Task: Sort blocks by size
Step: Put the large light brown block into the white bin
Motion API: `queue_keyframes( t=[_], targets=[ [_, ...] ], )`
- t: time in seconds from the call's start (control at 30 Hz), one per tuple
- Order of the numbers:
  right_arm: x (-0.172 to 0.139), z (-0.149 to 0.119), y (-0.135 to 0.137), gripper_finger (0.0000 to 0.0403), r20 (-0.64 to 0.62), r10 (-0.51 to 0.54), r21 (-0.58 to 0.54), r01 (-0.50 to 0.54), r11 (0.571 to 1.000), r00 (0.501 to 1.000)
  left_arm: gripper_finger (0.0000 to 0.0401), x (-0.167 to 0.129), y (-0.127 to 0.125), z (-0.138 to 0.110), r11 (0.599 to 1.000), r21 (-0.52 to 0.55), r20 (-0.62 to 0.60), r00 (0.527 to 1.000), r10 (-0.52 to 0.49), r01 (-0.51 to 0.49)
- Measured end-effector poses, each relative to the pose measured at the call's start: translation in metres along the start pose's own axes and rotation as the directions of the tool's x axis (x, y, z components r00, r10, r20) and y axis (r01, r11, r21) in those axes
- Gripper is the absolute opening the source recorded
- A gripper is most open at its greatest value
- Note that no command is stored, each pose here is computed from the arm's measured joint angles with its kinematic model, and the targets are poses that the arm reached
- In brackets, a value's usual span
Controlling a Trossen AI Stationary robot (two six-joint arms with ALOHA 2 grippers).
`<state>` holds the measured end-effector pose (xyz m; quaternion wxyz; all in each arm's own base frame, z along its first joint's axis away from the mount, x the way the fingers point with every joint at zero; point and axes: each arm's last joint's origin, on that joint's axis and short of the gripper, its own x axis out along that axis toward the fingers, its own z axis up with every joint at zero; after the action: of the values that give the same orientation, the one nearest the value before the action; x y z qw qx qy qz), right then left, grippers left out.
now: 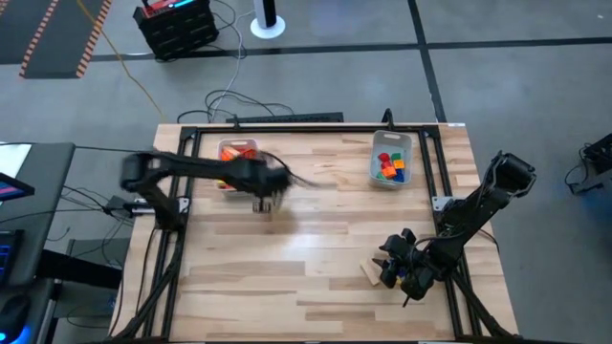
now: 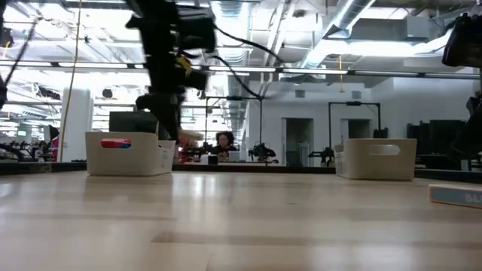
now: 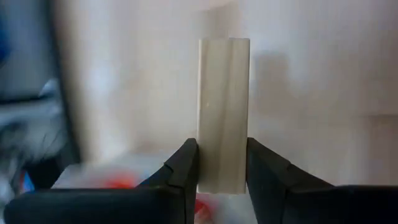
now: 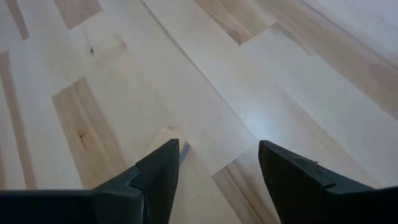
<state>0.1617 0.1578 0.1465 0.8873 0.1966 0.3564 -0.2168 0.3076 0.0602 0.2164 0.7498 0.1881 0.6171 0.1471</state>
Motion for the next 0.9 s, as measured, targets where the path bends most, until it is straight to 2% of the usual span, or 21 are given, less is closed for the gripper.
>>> queue_keyframes(
  t=[0.07,0.13,0.2,0.27,0.4,0.5,0.7,0.9],
  targets=[
    [0.0,0.0,0.0,0.0249,0.001,0.0,-0.004,0.0,1.0,1.0,0.0095,-0.008,0.02,-0.023,0.985,-0.135,0.0,0.994,0.11,-0.109],
    [0.0,0.0,0.0,0.0249,0.006,-0.001,-0.003,0.001,1.0,1.0,0.0095,-0.016,0.038,-0.045,0.943,-0.259,-0.017,0.977,0.212,-0.209],
    [0.0,0.0,0.0,0.0249,0.006,-0.002,-0.003,0.002,1.0,1.0,0.0103,-0.022,0.052,-0.065,0.9,-0.343,-0.041,0.961,0.273,-0.27],
    [0.0,0.001,0.0,0.0249,0.007,0.001,-0.003,-0.001,1.0,1.0,0.0111,-0.023,0.062,-0.083,0.864,-0.412,-0.054,0.954,0.295,-0.29],
    [0.0,0.001,0.002,0.0249,0.013,0.011,-0.006,-0.011,1.0,1.0,0.0117,-0.016,0.069,-0.109,0.817,-0.508,-0.087,0.96,0.267,-0.273],
    [0.0,0.001,0.001,0.0249,0.016,0.009,-0.011,-0.009,1.0,1.0,0.0132,-0.014,0.072,-0.115,0.798,-0.549,-0.086,0.967,0.241,-0.248],
    [0.003,0.005,0.002,0.0249,0.027,0.01,0.033,-0.01,0.999,1.0,0.0179,-0.022,0.078,-0.109,0.798,-0.554,-0.051,0.966,0.252,-0.237],
    [0.013,0.024,0.01,0.0239,0.002,0.05,0.063,-0.05,0.997,0.999,0.0193,-0.036,0.086,-0.102,0.797,-0.553,-0.027,0.961,0.274,-0.243]
  ],
)
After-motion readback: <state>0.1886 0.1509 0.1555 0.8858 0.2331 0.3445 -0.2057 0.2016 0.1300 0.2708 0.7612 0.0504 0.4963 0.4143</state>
